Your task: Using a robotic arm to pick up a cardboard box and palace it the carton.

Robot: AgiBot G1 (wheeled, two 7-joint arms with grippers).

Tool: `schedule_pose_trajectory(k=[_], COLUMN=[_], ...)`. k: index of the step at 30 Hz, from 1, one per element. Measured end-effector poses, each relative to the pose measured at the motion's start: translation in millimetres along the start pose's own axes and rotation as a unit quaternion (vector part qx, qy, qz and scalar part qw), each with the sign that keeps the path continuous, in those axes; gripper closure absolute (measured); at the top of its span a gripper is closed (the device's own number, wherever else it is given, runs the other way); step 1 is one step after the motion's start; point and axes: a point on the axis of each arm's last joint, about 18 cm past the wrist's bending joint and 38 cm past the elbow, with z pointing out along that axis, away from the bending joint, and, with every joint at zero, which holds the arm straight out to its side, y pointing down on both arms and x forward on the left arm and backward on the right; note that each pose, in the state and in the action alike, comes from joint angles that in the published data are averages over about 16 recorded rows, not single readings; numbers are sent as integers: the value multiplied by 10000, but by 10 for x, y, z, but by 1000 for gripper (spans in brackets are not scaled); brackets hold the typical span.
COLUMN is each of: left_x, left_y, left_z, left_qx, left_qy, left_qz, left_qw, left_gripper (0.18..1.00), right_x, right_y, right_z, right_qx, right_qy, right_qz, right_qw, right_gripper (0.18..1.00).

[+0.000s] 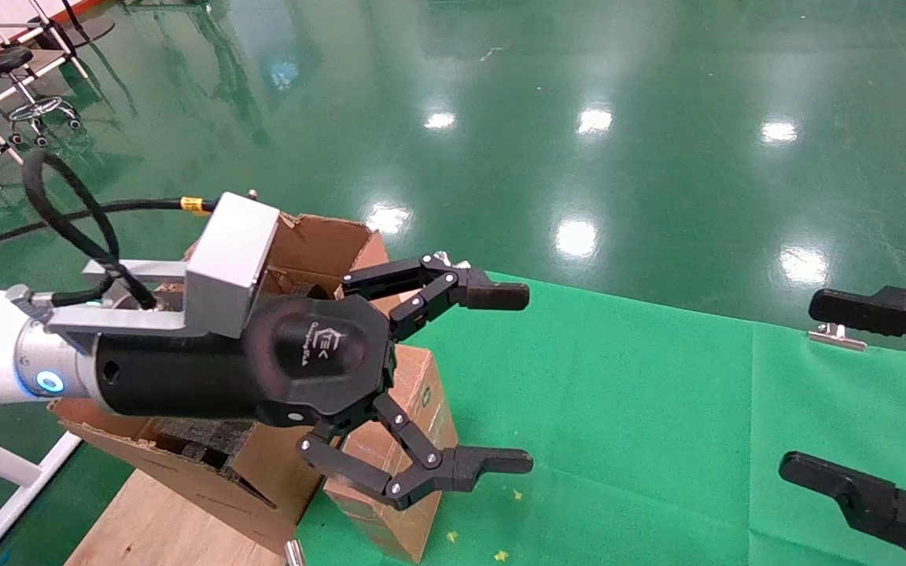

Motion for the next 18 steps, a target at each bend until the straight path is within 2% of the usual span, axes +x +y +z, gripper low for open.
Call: schedule_pose_trajectory(k=[18], left_x=[0], left_y=[0], left_z=[-1], left_qx=[-2], left_qy=[-1], left_qz=[0], left_qw=[10000], left_gripper=[183], right_x=[0], right_y=[0], right_z=[0], right_qx=[0], right_qy=[0], right_qz=[0], right_qw=[10000], right_gripper=[179])
